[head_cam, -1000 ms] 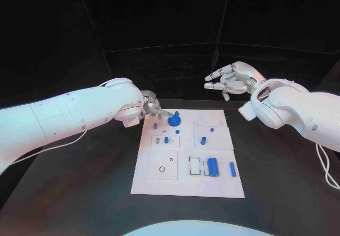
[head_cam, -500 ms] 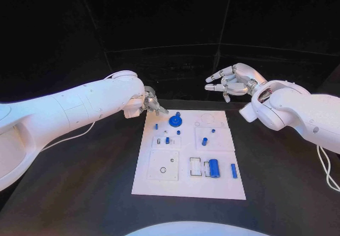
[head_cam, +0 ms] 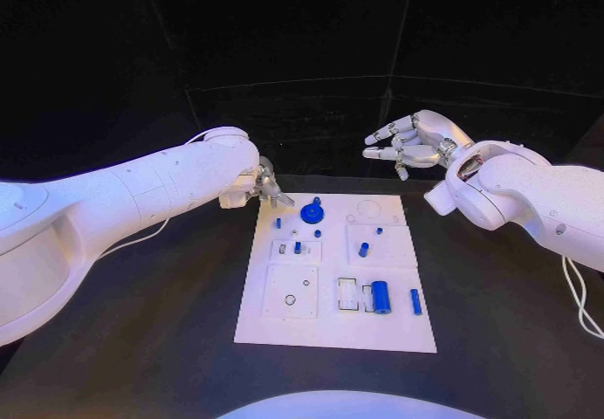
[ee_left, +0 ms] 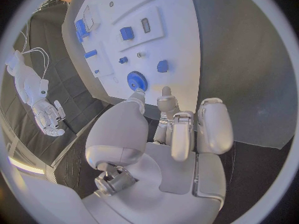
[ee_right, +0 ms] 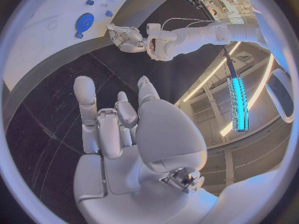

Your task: Assemble the parts on the task board

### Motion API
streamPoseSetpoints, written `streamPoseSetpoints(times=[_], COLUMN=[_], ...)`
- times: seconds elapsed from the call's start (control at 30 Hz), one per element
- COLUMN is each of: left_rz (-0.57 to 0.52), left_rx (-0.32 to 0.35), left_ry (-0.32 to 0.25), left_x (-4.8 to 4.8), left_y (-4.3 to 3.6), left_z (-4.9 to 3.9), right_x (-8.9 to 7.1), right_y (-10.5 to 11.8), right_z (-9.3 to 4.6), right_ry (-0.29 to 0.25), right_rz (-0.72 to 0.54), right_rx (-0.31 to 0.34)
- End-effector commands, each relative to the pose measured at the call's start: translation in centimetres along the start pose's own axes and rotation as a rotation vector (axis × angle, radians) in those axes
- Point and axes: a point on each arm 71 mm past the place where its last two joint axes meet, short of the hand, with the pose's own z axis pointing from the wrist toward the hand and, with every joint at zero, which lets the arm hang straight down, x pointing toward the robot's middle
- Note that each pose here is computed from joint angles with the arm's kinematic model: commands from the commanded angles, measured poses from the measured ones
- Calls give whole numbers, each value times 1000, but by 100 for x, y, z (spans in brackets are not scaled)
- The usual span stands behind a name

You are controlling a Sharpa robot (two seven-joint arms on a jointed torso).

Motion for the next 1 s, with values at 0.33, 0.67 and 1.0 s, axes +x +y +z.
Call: streamPoseSetpoints(times=[0.33,0.67,1.0], left_rz=[84,92,81], left_rx=[-25,-37,-20], left_ry=[46,78,113], left_x=[70,146,206], left_y=[30,68,47], left_z=[59,100,110], right_x=[2,2,8], right_y=[20,20,24], right_z=[13,15,17], right_ry=[5,4,7], right_rz=[0,0,1], right_rx=[-11,-12,-12])
